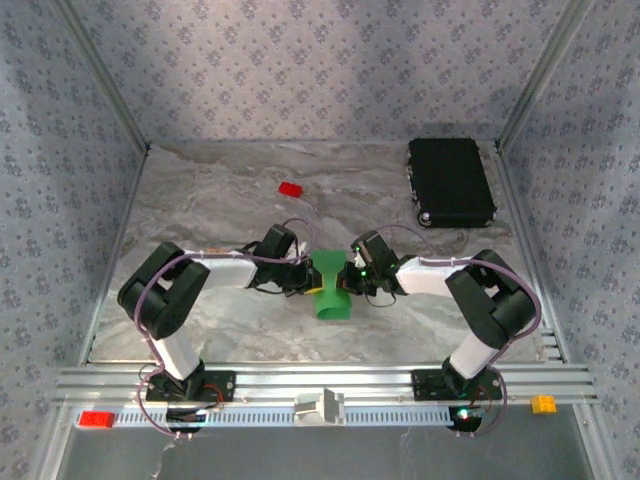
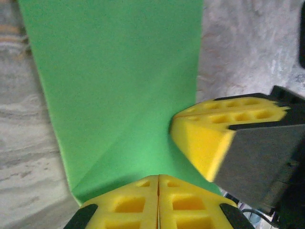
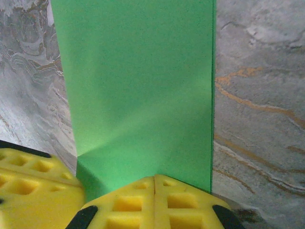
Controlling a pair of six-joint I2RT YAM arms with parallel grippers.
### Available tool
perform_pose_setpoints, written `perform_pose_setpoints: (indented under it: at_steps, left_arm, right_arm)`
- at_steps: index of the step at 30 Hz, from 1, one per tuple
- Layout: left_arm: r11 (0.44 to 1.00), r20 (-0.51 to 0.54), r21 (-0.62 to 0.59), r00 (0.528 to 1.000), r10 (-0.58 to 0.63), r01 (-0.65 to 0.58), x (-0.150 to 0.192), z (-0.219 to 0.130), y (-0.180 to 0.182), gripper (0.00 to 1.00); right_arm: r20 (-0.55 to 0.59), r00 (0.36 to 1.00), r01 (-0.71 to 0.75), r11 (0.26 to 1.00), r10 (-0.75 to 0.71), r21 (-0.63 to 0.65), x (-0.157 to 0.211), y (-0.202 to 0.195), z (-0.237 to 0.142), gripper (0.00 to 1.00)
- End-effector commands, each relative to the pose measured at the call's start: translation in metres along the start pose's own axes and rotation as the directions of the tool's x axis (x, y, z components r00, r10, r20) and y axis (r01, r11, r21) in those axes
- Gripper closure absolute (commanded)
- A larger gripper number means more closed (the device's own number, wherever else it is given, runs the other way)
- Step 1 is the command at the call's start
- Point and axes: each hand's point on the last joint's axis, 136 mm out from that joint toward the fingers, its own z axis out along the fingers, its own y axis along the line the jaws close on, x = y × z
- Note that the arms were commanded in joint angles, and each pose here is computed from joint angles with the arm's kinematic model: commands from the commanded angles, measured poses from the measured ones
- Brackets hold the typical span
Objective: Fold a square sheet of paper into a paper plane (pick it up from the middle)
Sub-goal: First fold the square sheet of paper in half at the center of the table.
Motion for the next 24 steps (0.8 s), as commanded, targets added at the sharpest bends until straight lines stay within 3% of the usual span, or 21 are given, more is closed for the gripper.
perform_pose_setpoints:
  at_steps: [1,10,18,24]
  left_arm:
    - [1.000,-0.059,-0.027,0.998,-0.007,0.005,0.016,0.009,0.019,0.93]
    - [0.975,-0.099,-0.217,0.995,0.023,-0.044,0.029,0.003,0.060,0.95]
    - [0.998,-0.008,-0.024,0.998,0.057,-0.057,0.009,-0.012,-0.005,0.93]
    - [0.998,-0.037,0.047,0.999,0.035,-0.033,0.012,-0.015,-0.024,0.92]
  right_arm:
    - [-0.095,0.992,-0.066,0.974,0.088,0.218,0.039,-0.058,0.002,0.97]
    - [-0.088,0.992,-0.066,0.974,0.087,0.217,0.039,-0.058,0.001,0.97]
    - [-0.088,0.992,-0.066,0.973,0.087,0.221,0.039,-0.059,0.000,0.97]
    - [-0.087,0.993,-0.065,0.974,0.085,0.218,0.038,-0.057,0.000,0.97]
